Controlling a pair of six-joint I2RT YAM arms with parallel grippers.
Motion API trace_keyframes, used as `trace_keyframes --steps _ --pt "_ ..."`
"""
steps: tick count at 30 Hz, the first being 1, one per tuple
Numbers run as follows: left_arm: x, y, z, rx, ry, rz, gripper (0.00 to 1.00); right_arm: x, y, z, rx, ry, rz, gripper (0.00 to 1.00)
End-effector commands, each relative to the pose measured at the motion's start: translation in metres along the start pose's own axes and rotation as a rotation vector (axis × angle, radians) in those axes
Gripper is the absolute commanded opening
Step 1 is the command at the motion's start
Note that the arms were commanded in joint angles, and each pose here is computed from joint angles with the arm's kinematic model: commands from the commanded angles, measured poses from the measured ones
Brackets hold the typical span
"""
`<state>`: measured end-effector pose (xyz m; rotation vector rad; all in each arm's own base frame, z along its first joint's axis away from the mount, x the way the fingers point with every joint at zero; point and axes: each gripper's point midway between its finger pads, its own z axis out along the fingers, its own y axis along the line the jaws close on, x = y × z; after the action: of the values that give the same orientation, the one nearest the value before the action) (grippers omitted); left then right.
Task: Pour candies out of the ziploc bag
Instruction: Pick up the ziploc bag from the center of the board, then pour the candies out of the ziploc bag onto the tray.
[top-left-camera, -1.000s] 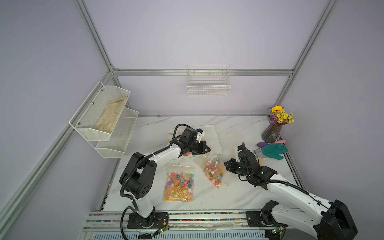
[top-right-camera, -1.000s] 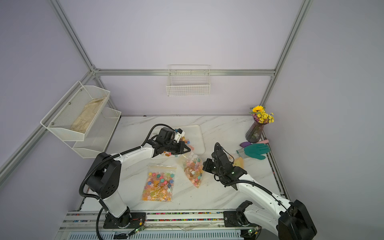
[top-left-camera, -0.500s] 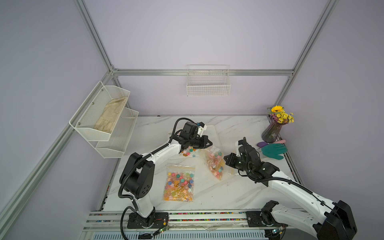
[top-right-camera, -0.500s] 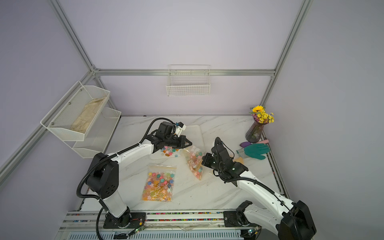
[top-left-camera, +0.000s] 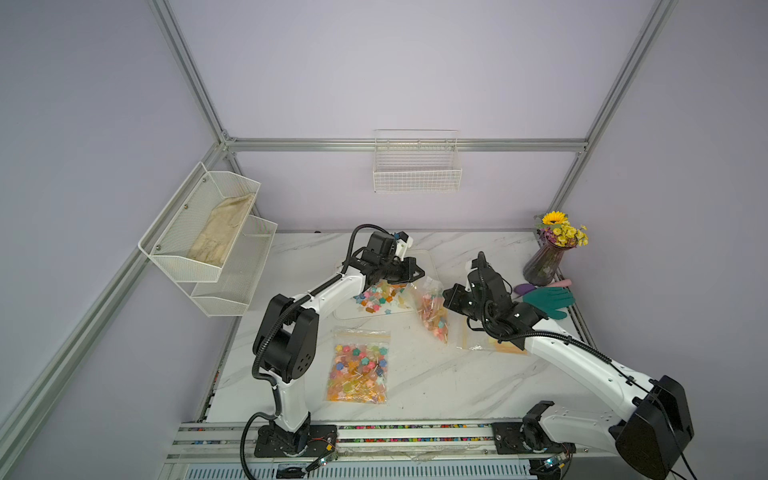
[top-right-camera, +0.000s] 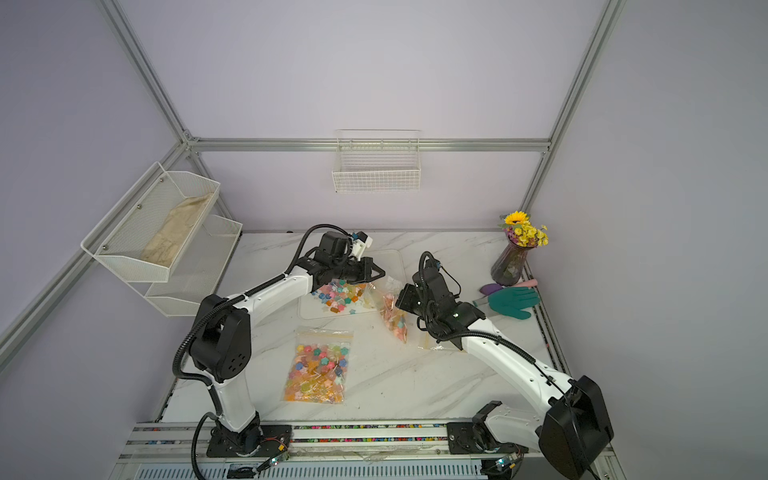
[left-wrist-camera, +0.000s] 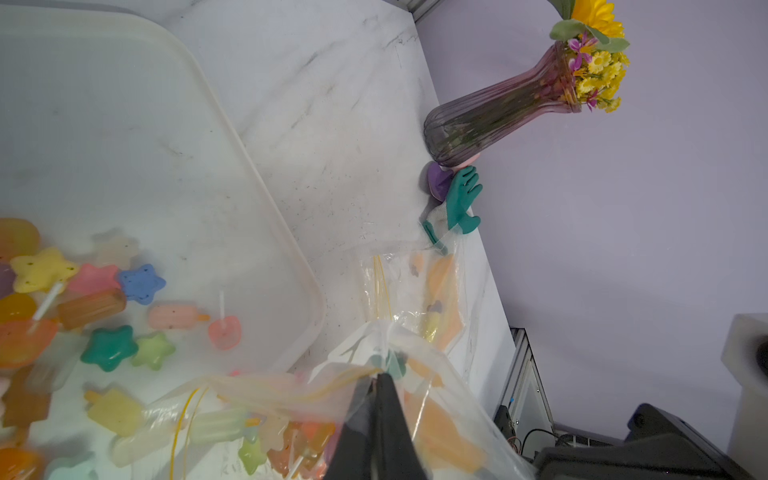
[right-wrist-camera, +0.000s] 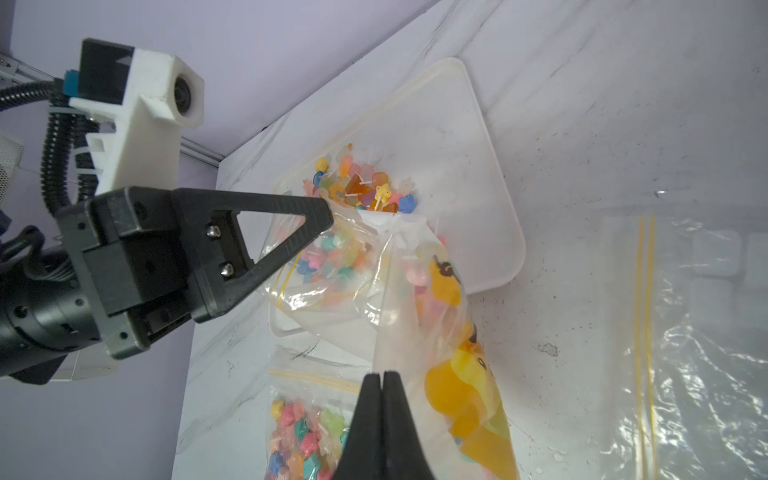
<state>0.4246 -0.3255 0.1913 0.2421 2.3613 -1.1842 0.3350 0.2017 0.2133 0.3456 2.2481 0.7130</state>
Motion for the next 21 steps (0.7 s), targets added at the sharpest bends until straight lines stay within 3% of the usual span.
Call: trace_keyframes --steps 1,21 --pt "-0.050 -0.029 -0.018 0.067 -0.116 0.087 0.00 -0.025 0.006 0.001 0.013 -0.065 -0.002 0.00" --pt "-0.104 0.011 0.002 0.095 -0.172 0.041 0.00 -0.089 0.007 0.045 0.060 -0.118 -0.043 0.00"
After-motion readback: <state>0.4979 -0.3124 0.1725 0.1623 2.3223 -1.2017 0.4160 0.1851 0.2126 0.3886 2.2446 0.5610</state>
